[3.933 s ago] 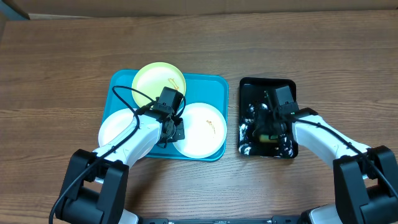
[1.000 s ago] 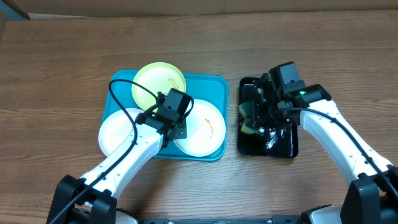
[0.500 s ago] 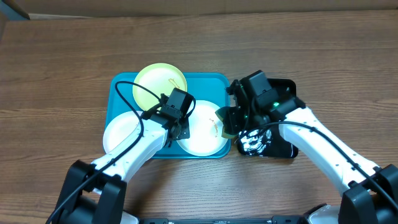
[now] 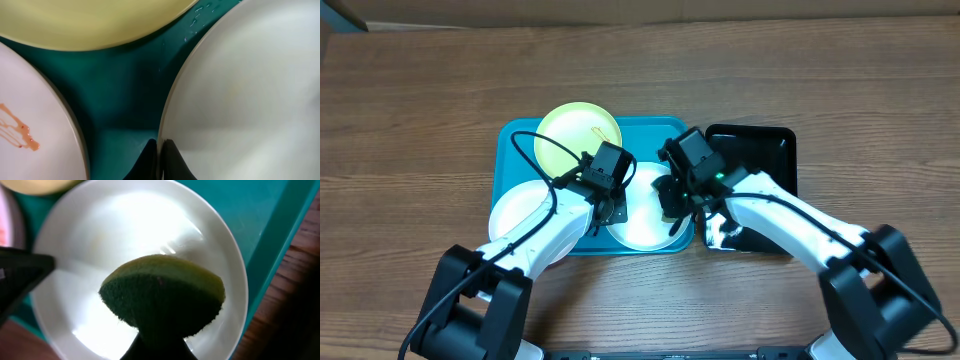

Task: Clean dirty plates on tray and stack at the side
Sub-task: 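Carry the sponge with the right gripper onto the right white plate, then scrub the white plate with the sponge while the left gripper holds it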

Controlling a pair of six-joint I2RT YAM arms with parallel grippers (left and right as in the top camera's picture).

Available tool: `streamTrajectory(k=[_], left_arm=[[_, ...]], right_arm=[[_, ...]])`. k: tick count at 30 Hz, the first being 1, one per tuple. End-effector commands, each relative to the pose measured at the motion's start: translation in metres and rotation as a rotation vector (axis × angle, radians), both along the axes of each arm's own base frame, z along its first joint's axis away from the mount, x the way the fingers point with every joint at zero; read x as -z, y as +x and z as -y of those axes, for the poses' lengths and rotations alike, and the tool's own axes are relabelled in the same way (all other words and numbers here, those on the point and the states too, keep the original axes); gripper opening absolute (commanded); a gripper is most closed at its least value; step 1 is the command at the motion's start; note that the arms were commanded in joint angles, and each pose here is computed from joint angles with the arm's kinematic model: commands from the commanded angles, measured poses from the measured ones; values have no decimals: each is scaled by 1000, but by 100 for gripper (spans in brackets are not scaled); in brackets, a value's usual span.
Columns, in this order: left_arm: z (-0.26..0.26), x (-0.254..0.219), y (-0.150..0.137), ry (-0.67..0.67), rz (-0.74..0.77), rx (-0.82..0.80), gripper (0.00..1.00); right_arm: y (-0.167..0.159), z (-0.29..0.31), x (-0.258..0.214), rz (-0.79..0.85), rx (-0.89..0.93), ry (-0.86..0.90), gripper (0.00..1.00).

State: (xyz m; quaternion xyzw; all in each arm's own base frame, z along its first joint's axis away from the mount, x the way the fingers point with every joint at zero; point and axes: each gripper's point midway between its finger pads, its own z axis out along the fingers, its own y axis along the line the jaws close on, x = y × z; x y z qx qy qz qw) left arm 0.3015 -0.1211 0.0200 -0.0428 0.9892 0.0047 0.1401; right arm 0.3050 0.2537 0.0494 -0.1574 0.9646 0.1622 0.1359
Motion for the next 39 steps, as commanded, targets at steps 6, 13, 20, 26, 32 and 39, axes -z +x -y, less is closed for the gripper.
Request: streamTrajectory(k=[6,13,20,26,32,39], left_arm=[[9,-1,6,-34,3,-4,4],[10,-1,9,-37,15,-4,4],[6,-1,10,-16,24,-10,4],[5,1,7,-16,17,-10,4],[3,5,3,-10,5,-10,4],[3,5,3,-10,5,-10,4]], right_arm=[[8,4,24,0,20,-51,4],[16,-1,22,36,20,-31,46],[20,2,22,54,31,-51,44],[18,4,31,38,31,-68,33],[30,18,34,97,73,-148,4],[36,25,33,131,93,-189,4]])
